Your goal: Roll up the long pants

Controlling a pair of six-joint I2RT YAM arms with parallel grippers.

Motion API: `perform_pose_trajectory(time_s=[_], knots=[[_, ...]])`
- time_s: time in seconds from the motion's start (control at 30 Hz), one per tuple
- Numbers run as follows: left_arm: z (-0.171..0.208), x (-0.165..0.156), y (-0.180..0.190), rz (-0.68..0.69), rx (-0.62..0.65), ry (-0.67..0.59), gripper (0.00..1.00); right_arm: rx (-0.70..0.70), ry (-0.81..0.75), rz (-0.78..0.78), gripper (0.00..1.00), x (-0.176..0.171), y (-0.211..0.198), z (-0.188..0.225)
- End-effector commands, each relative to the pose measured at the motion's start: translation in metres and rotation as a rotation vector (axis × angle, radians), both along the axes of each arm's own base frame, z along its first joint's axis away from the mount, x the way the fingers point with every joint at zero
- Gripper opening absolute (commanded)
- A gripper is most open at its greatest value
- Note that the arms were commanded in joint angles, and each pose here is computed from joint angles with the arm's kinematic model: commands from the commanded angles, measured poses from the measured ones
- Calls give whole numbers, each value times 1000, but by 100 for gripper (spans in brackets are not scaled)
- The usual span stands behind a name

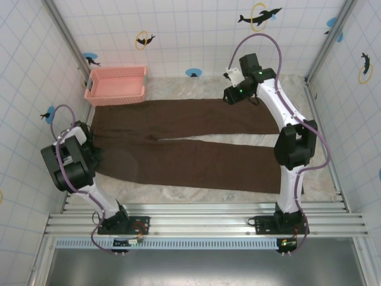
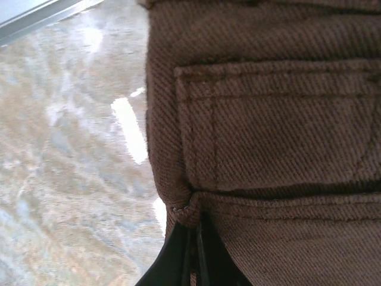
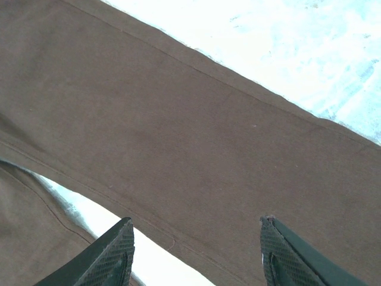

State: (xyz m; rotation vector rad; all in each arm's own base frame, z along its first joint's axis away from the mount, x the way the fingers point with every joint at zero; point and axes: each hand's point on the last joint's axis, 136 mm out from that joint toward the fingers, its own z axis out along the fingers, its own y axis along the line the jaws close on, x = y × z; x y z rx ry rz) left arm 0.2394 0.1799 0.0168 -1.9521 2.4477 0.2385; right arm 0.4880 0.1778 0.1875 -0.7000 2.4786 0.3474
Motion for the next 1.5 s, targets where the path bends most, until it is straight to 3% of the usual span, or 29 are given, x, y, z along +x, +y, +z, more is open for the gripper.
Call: perform_pose_trajectory(time_s=[0.0,0.17,0.27,0.5,0.83,1.0,1.13,1.47], knots=[[19,38,-13,-83,-50,-129,0,-27,-12,-48,59,-10,-22,13],[77,98,-31,-210,-109,-350,0,-70,9,-41,60,-37,-37,11],[98,102,-38,-259,-149,-310,0,-132,36,10,61,-64,-37,3],[106,98,-61,-205,-244,-386,0,-186,130,94,62,-127,-28,-18],[127,164,-45,-126,-245,-571,0,-201,279,131,64,-213,-35,-35],[118,169,-44,-107,-258,-561,0,-228,327,118,64,-236,-33,-41],[110,177,-51,12,-319,-639,0,-231,365,115,64,-256,-33,-49],[126,203,-36,69,-304,-696,0,-307,414,218,66,-284,-23,-58]])
